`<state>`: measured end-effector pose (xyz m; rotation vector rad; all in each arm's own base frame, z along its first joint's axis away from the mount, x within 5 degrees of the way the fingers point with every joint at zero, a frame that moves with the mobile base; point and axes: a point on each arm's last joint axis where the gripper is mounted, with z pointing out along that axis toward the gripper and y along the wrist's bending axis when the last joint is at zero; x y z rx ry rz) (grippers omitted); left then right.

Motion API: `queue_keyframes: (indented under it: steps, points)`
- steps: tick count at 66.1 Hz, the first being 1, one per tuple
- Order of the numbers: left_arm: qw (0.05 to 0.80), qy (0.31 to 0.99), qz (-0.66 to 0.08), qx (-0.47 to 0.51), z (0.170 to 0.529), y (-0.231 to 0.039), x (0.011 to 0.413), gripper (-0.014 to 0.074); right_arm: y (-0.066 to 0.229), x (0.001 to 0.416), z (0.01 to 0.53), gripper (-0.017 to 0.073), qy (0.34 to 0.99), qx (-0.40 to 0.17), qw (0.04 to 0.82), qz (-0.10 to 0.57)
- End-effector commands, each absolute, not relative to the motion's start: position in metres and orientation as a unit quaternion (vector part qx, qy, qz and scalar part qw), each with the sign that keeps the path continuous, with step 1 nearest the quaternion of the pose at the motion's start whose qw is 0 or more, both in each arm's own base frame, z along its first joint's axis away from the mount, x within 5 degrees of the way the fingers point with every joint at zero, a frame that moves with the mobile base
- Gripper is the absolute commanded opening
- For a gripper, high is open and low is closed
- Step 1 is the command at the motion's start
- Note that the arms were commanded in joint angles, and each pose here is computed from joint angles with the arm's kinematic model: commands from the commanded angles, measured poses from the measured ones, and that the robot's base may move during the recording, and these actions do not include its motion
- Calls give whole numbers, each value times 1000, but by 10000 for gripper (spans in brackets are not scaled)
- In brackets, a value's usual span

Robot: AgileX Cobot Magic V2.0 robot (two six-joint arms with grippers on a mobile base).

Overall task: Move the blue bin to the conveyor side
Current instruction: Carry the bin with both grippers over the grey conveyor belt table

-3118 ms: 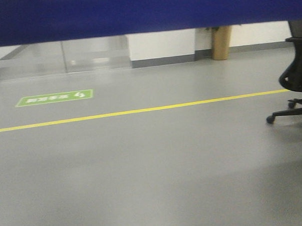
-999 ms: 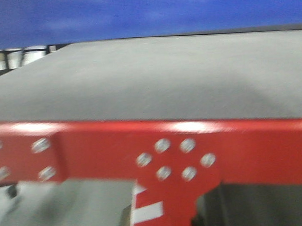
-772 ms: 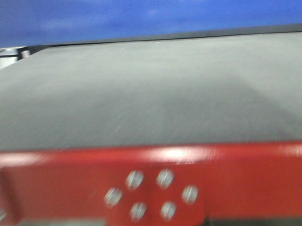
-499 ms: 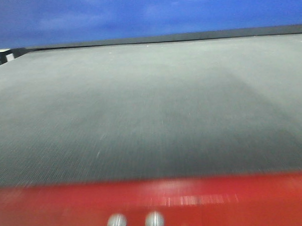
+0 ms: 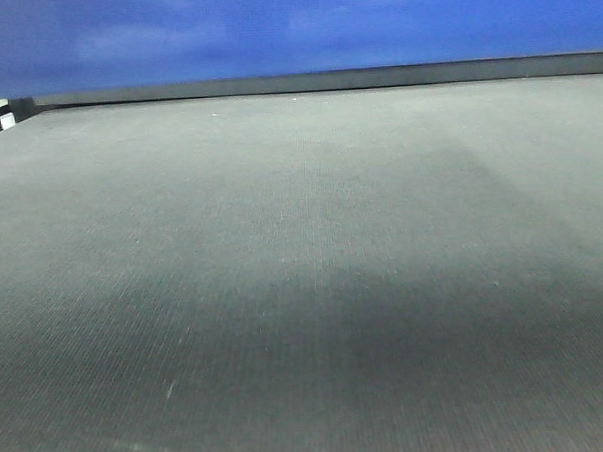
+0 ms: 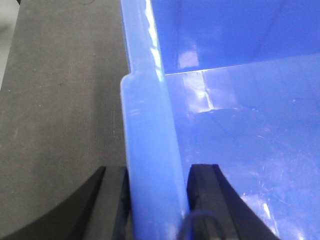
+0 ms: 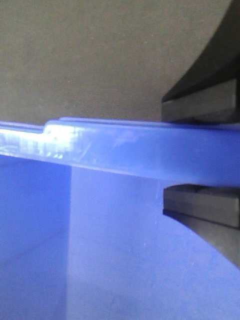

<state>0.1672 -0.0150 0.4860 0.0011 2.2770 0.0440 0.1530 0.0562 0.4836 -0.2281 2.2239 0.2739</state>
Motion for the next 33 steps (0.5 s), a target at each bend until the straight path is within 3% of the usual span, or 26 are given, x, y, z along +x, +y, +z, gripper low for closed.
queue_keyframes:
  steps: [1, 33]
  points:
    - [470, 882, 45, 4, 500, -10, 166, -16, 51, 152, 498, -79, 860, -96, 491, 96]
    - [470, 882, 45, 4, 500, -10, 166, -16, 51, 152, 498, -79, 860, -96, 491, 96]
